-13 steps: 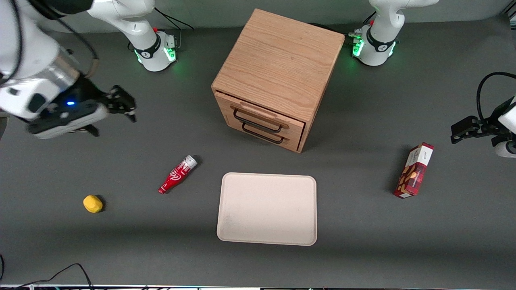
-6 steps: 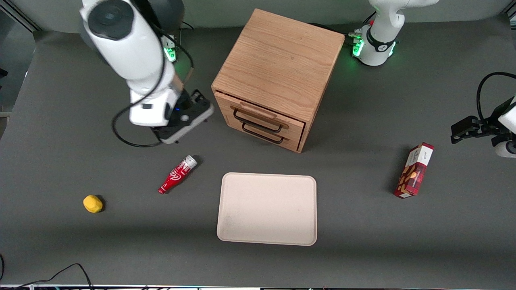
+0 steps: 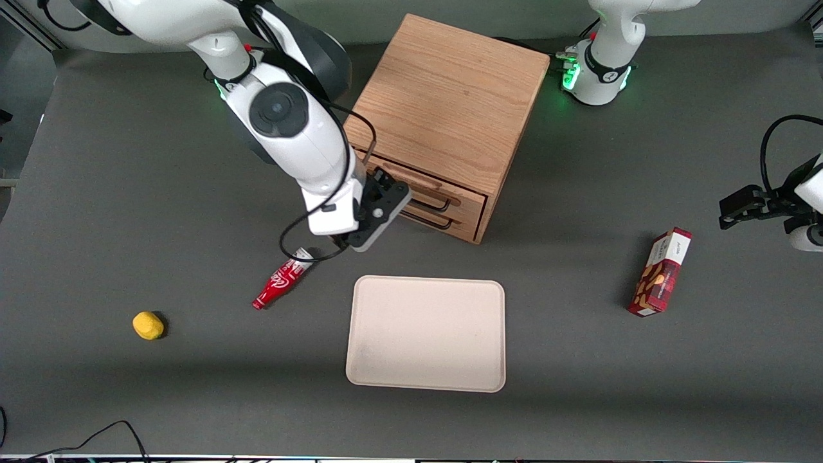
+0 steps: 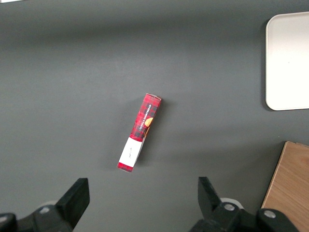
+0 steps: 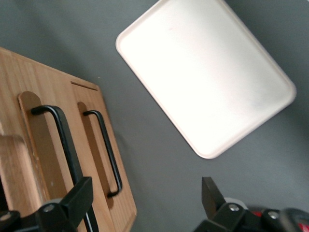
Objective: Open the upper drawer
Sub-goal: 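Hook the right gripper onto the upper drawer's black handle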
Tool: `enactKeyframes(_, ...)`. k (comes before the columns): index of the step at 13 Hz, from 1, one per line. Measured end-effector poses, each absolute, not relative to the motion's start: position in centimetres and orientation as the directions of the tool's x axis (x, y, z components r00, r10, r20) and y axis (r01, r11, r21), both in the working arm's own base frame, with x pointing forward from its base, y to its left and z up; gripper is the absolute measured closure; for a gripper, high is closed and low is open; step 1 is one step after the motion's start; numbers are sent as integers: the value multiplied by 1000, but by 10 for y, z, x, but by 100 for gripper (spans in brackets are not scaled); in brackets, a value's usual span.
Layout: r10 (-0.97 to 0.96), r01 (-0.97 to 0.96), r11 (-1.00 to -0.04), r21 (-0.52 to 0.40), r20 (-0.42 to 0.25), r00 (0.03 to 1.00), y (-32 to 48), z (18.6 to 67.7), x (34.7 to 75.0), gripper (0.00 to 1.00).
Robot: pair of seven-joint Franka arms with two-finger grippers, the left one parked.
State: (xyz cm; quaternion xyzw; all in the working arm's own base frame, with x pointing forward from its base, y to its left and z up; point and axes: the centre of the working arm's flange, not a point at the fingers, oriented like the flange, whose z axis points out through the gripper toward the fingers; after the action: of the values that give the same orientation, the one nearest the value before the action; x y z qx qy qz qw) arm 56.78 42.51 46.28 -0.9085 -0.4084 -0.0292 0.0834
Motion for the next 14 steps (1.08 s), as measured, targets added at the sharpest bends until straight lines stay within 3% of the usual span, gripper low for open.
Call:
enactKeyframes(4,784,781,-589,-205,87,614,449,420,557,0)
enactKeyframes(14,819,800,-550,-239,32,573,446,421,544,0)
